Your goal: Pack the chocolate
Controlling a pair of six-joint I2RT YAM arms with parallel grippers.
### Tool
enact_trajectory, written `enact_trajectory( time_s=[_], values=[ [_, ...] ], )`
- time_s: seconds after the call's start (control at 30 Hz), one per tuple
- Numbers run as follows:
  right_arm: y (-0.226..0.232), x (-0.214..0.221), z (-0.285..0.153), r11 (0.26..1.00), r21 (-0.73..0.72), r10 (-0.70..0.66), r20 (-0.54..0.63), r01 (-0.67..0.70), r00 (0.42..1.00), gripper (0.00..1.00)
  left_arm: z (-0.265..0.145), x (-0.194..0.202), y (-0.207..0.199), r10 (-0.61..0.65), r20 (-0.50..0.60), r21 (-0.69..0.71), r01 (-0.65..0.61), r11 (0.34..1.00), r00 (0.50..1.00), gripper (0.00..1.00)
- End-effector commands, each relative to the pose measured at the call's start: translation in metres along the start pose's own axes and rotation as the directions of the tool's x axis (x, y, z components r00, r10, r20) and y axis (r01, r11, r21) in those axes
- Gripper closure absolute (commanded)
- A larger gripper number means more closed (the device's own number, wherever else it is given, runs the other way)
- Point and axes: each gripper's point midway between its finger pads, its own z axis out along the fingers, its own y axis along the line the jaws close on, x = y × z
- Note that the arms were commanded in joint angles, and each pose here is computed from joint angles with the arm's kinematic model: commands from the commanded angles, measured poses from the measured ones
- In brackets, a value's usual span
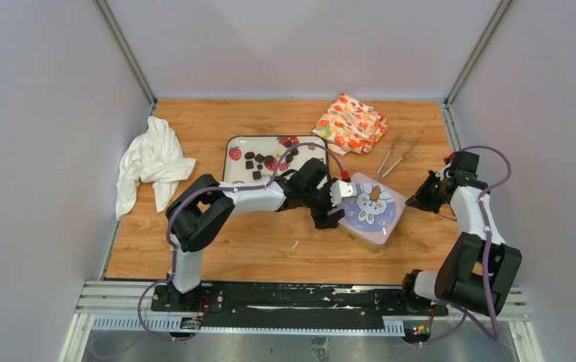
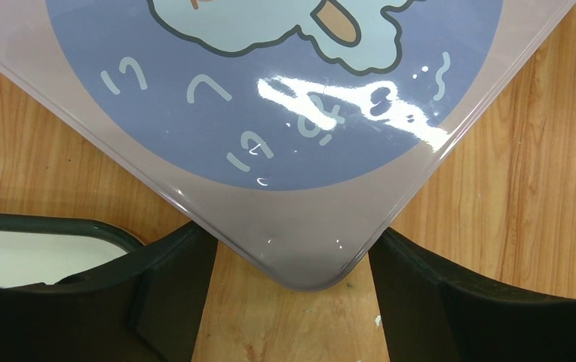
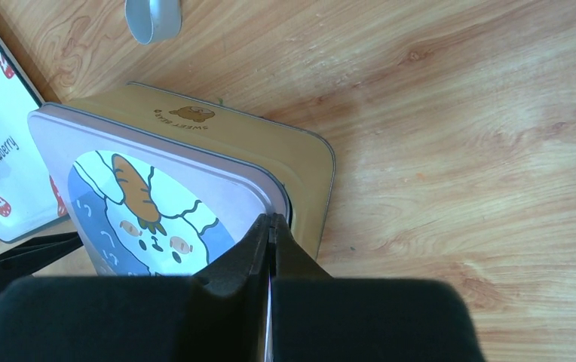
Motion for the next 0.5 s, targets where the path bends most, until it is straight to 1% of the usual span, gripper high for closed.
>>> enact_trajectory(
  time_s=[0.0,0.27,0.47],
  values=[
    [-0.030,0.018,0.003,0.991,0.132,0.018,-0.056,-0.011,0.998,1.00,0.003,-0.017,0.003,0.026,0.041,-0.009,-0.025,1.000,0.999,0.23],
    [-0.031,0.016,-0.001,0.990,0.141,0.018,-0.039,-0.012,0.999,1.00,0.001,-0.021,0.004,0.032,0.046,-0.018,-0.031,0.999,0.998,0.23],
    [-0.027,0.009,-0.008,0.990,0.141,0.021,-0.017,-0.018,1.000,1.00,-0.002,-0.022,0.003,0.045,0.037,-0.012,-0.045,0.999,0.998,0.19]
  ],
)
